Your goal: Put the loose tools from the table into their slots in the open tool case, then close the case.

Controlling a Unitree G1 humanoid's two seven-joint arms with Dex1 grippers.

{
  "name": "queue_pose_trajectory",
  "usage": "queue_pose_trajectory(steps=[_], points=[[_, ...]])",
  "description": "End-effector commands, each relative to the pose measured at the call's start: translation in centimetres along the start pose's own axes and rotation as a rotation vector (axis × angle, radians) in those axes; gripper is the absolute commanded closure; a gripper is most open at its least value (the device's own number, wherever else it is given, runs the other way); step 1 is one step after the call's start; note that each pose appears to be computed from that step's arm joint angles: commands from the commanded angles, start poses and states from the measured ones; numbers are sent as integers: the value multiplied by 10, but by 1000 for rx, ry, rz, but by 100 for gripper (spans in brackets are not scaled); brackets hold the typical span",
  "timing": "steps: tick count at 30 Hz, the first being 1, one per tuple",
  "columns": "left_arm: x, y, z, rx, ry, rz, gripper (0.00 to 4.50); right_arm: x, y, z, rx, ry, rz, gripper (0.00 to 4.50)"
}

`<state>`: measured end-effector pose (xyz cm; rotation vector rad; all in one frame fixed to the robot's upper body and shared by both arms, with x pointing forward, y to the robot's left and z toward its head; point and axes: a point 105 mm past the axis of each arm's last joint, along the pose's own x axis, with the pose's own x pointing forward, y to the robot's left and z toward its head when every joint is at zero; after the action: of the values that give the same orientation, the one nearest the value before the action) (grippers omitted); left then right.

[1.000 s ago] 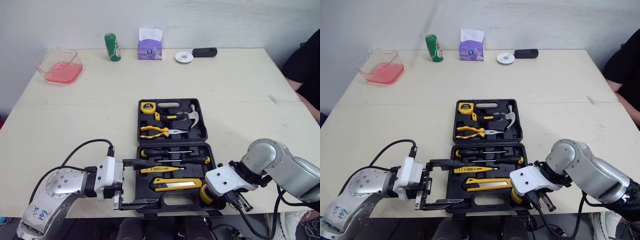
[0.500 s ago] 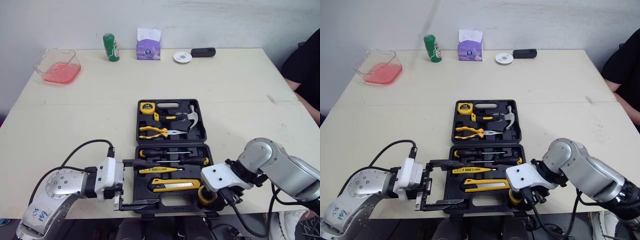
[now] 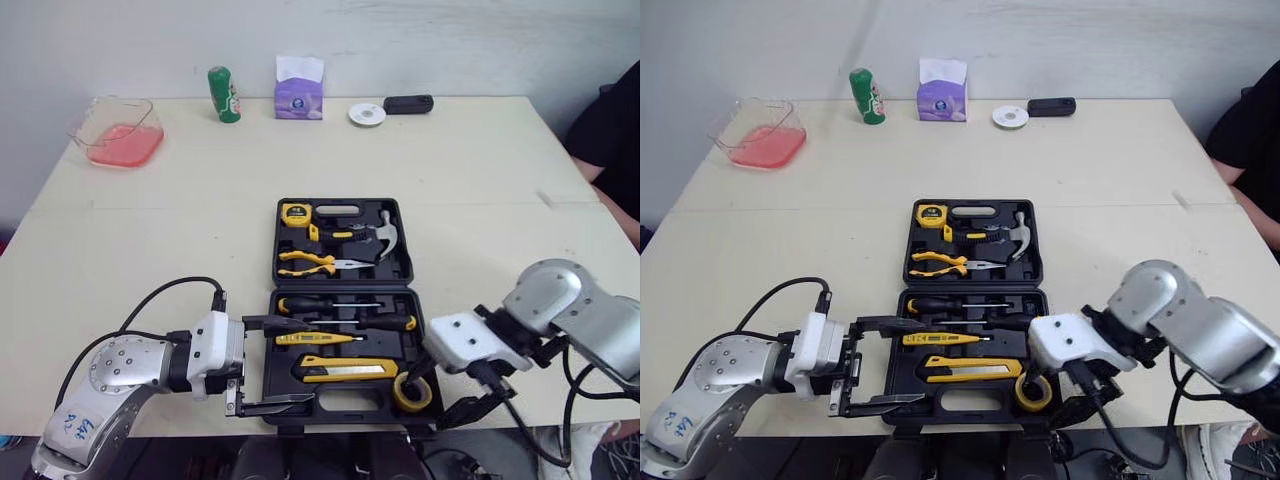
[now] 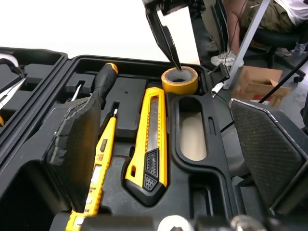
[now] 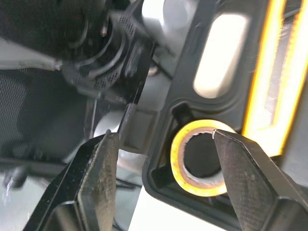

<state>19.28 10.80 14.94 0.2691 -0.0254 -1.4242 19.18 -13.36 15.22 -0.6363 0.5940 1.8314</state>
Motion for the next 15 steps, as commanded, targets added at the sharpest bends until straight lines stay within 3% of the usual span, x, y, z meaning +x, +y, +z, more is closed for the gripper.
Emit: queue_pose_trajectory(steps=[1,7,15], points=[[-2,0,9,31,-27,-6,0,-9,18,20,-53,-253,57,179],[-3,-1,9,23,-23,-28,0,1,16,11,16,-373,-14,442],[-9,1,9,29,13,-27,0,31,-3,-35,11,-364,-135,442]])
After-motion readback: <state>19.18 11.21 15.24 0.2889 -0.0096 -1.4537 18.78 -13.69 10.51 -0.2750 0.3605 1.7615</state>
